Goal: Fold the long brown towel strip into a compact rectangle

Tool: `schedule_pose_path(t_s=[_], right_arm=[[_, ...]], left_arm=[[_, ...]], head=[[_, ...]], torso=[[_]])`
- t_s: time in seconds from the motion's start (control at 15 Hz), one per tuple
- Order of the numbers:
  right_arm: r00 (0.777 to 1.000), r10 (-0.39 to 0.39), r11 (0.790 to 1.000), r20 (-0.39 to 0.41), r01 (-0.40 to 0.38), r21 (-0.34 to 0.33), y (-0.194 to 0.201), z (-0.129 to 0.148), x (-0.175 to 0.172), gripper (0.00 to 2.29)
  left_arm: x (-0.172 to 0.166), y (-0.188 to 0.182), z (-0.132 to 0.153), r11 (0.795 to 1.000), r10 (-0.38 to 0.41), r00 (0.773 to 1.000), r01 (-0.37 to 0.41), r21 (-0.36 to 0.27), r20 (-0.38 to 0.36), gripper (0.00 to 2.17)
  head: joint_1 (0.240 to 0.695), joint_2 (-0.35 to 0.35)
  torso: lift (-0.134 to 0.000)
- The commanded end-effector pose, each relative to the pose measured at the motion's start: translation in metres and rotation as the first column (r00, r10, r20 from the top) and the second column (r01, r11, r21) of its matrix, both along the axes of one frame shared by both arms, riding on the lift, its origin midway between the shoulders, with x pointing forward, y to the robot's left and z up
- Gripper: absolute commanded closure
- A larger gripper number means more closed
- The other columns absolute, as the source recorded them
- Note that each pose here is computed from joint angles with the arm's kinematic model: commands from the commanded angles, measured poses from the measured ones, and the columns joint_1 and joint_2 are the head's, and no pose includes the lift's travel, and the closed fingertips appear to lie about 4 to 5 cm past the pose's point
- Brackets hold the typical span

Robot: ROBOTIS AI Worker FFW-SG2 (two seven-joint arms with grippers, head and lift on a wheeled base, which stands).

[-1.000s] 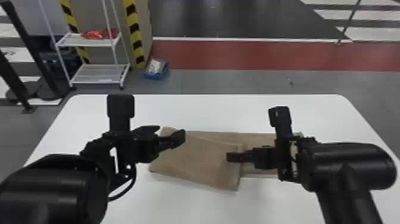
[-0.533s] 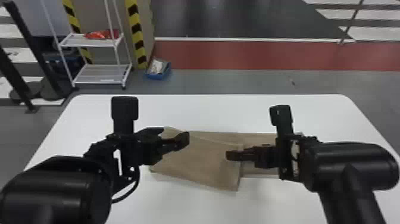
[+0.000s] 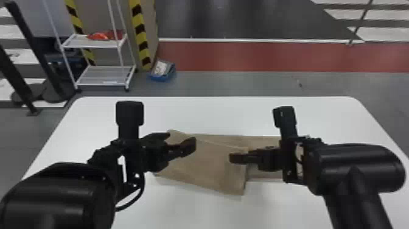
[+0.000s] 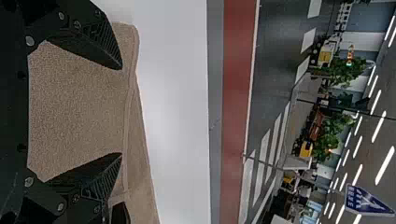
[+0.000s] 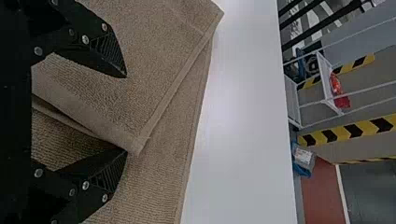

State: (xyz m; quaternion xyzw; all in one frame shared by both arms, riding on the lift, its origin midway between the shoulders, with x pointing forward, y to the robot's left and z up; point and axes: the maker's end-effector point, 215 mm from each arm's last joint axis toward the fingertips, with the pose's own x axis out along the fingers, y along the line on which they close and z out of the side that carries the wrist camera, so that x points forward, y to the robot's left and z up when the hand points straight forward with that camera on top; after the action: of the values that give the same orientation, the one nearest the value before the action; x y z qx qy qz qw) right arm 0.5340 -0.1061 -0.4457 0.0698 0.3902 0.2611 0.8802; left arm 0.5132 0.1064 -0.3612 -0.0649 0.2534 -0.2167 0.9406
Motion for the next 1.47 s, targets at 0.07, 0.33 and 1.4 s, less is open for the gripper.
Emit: schedule_pose_path(t_s=[0.07,0.33,1.4], right_arm=[[1.0,0.003,1.0,-0.003,-0.003,0.007,0.003,0.0,-0.001,0.5],[0.998,0.009,1.0,-0.055,-0.009,0.002,0.008,-0.002,-0.018,0.48],[0.997,0.023,1.0,-0.071,-0.024,-0.017,0.013,-0.002,-0.025,1.02]], left_arm=[[-0.003,-0.002,-0.002,1.0,-0.002,1.0,0.002,-0.005,-0.005,0.27],[-0.005,-0.003,-0.004,1.0,-0.005,1.0,0.005,-0.006,-0.008,0.27],[-0.007,-0.002,-0.006,1.0,-0.005,1.0,0.005,-0.018,-0.016,0.27]], head=[[0.695,0.0],[0.695,0.0],[0.695,0.011]], torso=[[-0.124],[-0.124],[-0.124]])
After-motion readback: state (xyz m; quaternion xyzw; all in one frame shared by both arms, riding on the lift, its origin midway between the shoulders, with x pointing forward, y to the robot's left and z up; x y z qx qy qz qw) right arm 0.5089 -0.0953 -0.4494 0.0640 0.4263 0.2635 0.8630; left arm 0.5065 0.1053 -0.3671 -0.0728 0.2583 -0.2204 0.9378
